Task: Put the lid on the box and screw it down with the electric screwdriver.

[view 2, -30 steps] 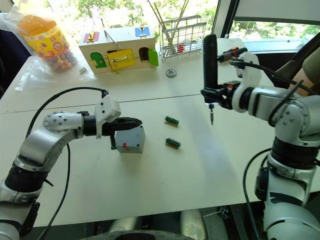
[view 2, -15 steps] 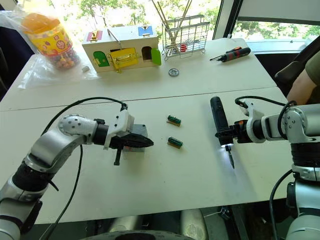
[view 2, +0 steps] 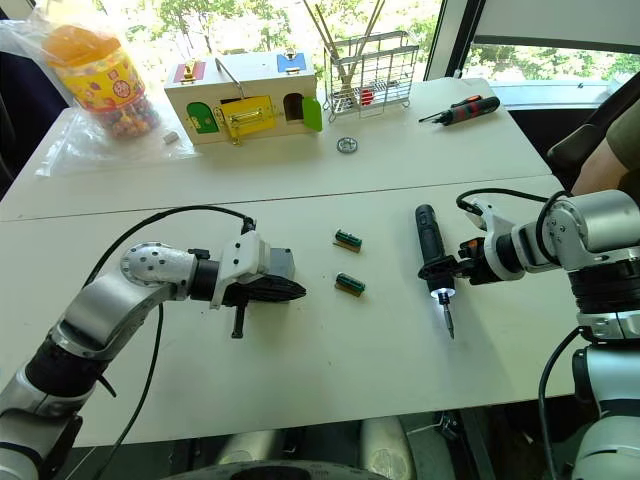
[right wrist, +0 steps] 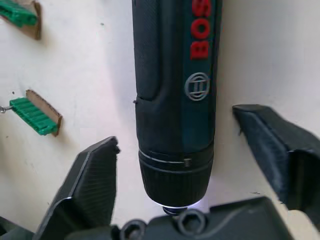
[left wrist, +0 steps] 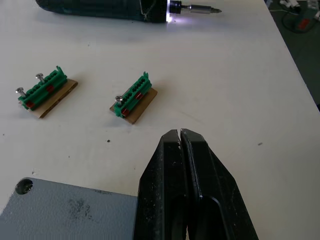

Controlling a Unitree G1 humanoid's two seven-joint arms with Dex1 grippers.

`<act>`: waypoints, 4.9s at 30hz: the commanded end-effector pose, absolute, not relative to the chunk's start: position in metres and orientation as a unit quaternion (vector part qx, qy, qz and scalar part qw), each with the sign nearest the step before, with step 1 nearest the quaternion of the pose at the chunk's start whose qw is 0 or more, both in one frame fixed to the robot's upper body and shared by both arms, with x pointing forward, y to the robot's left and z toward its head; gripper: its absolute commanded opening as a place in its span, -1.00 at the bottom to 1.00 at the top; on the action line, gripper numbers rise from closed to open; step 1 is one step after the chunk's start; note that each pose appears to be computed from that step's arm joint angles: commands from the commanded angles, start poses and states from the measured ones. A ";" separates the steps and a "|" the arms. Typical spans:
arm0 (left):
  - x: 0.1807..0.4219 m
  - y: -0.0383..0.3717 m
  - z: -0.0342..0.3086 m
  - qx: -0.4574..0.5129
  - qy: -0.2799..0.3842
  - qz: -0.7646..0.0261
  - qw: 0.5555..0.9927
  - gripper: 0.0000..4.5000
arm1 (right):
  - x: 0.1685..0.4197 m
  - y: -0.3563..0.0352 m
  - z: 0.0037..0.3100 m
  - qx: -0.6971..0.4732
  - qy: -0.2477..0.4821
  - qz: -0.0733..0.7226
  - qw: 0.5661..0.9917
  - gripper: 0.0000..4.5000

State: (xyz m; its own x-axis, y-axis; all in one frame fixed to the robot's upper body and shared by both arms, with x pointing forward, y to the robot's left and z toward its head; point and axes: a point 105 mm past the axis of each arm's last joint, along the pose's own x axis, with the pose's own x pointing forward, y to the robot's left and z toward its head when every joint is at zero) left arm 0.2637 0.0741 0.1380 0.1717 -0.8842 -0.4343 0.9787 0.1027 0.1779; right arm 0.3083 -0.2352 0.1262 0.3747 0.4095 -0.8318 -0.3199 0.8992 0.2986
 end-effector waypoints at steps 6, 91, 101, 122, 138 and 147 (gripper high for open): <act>0.286 0.099 0.152 0.244 0.097 -0.593 0.761 -1.00 | 0.315 -0.240 0.133 0.006 0.488 0.210 0.847 0.99; 0.281 0.186 0.096 0.161 0.251 -0.466 0.833 -1.00 | 0.259 0.010 0.104 -0.177 0.147 0.659 0.716 0.99; 0.288 0.178 0.096 0.171 0.245 -0.483 0.823 -1.00 | 0.250 0.020 0.113 -0.131 0.151 0.657 0.727 0.99; 0.277 0.182 0.177 0.186 0.186 -0.529 0.807 -1.00 | 0.272 -0.084 0.181 -0.145 0.025 0.511 0.847 0.99; 0.264 0.112 0.167 0.194 0.141 -0.591 0.770 -1.00 | 0.280 -0.097 0.118 -0.123 0.111 0.468 0.868 0.36; 0.262 0.121 0.157 0.209 0.156 -0.583 0.770 -1.00 | 0.285 -0.097 0.102 -0.125 0.122 0.457 0.872 0.36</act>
